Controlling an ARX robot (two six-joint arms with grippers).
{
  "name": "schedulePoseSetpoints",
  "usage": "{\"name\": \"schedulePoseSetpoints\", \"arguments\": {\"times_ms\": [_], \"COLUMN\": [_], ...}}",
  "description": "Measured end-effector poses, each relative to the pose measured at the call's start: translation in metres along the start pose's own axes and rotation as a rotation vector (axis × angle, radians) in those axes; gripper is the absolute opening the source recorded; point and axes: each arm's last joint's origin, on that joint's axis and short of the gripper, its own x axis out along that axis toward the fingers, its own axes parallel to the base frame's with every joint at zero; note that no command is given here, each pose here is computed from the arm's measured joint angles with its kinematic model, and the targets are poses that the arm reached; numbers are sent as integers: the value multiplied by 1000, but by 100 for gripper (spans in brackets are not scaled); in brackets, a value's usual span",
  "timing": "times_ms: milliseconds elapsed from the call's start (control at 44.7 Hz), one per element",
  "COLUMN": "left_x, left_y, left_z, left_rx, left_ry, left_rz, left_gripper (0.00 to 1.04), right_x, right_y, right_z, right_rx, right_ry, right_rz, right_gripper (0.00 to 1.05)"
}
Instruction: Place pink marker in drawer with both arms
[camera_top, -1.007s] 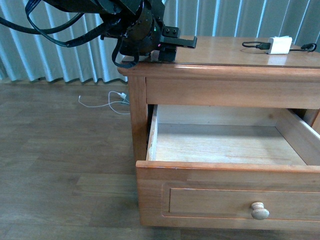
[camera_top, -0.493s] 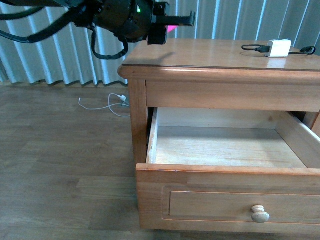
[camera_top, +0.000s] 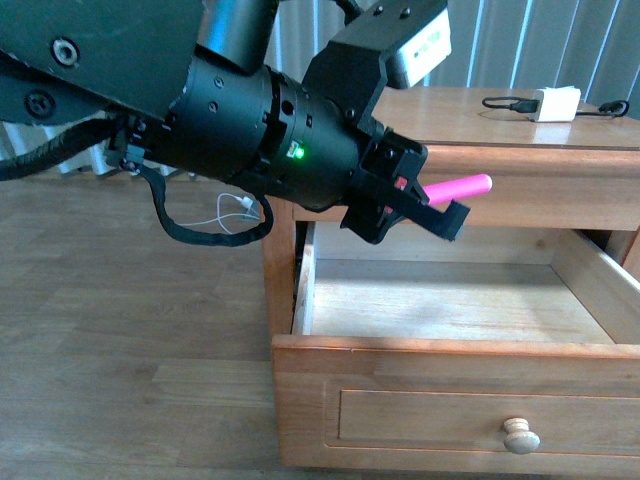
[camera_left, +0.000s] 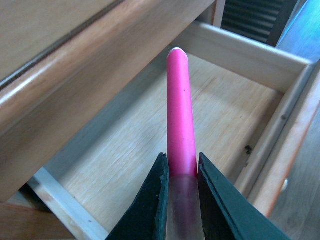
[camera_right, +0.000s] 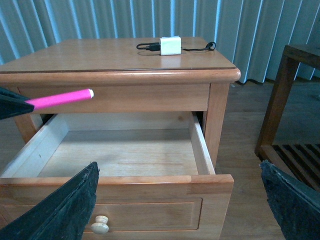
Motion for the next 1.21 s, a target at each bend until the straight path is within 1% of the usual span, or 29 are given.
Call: {"name": "schedulePoseSetpoints", "arguments": {"times_ms": [246,493,806,963,985,1030,1052,1097,1119,1209], "left_x": [42,81,110,111,110,107,106,101,100,85], "left_y": [4,5,0,-3,-3,-4,-4,-5,-5,-5], "left_z": [-20,-28,-37,-39,-39,-38,-38,-38,-38,-32], "left_rx": [-1,-56,-57,-58,-56,-57,-58,-64,-68,-74], "left_ry": [69,103,136,141,137,131,130,125,125,110], "left_rz": [10,-18,-25,-28,-21,-6,-1,13,19,57], "left_gripper": [15,14,15,39,44,51,53,60,62,74], "right_x": [0,0,0,0,0,0,0,0,0,0], "right_y": [0,0,0,0,0,0,0,0,0,0], "right_z": [0,0,0,0,0,0,0,0,0,0], "right_rx": [0,0,0,0,0,0,0,0,0,0], "right_ry": [0,0,0,0,0,0,0,0,0,0], "right_rz": [0,-1,-1,-1,-1,-1,-1,-1,-1,-1], "right_gripper": [96,96,96,96,96,96,96,96,96,96]}}
